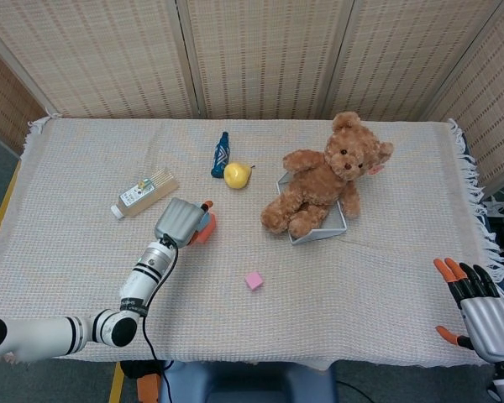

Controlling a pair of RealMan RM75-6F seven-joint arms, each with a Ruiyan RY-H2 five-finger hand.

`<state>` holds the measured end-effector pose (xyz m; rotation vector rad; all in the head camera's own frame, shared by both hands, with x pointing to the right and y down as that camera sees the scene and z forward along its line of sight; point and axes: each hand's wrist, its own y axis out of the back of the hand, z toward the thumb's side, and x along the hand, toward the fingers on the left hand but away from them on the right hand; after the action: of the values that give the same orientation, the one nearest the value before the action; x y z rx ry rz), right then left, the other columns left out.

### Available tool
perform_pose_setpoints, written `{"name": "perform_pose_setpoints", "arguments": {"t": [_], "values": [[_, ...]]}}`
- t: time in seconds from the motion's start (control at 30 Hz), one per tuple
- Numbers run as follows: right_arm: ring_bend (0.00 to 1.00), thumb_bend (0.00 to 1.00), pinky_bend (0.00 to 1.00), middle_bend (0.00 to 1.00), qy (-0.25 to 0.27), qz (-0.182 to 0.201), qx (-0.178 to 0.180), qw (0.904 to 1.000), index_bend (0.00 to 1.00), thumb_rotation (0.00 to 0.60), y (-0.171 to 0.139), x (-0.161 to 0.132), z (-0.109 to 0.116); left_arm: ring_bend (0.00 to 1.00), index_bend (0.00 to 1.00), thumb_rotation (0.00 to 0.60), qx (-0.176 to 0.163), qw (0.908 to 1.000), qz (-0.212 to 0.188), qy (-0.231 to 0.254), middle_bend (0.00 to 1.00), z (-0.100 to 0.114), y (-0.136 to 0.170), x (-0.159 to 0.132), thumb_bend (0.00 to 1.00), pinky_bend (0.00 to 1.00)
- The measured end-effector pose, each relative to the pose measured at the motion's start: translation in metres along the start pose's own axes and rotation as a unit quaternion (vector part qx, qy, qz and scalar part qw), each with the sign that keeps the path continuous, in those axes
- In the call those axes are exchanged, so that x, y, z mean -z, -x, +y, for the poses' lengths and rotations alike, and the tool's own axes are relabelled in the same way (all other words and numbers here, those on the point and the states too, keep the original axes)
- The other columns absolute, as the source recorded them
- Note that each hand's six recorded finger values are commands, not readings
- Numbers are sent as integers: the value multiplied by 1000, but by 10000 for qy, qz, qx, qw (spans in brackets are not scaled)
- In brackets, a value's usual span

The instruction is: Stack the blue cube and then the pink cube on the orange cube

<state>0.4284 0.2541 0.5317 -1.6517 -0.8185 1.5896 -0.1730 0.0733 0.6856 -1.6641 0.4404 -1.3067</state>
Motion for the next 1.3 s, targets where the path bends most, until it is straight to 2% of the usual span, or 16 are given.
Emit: {"name": "perform_pose_setpoints", "arguments": {"t": [0.5,0.87,1.07,1.3], "values": [[0,25,0,0,-13,11,-4,10000,0,600,-1,-1,0,1000,219,600,-78,9999,-63,33,1000,3,5,-5,304,1000],[0,27,0,0,-1,83,3,10000,0,600,-4,-3,0,1000,223,600,-168,9995,-274,-46,1000,7,28,-11,305,1000],[0,27,0,0,-3,131,-17,9999,0,600,-4,-5,-1,1000,226,600,-87,9967,-799,114,1000,-2,72,-23,301,1000],[0,27,0,0,-22,278,-89,9996,0,600,-6,-13,-5,1000,222,600,457,9872,-1492,318,1000,-38,121,-46,296,1000]]}}
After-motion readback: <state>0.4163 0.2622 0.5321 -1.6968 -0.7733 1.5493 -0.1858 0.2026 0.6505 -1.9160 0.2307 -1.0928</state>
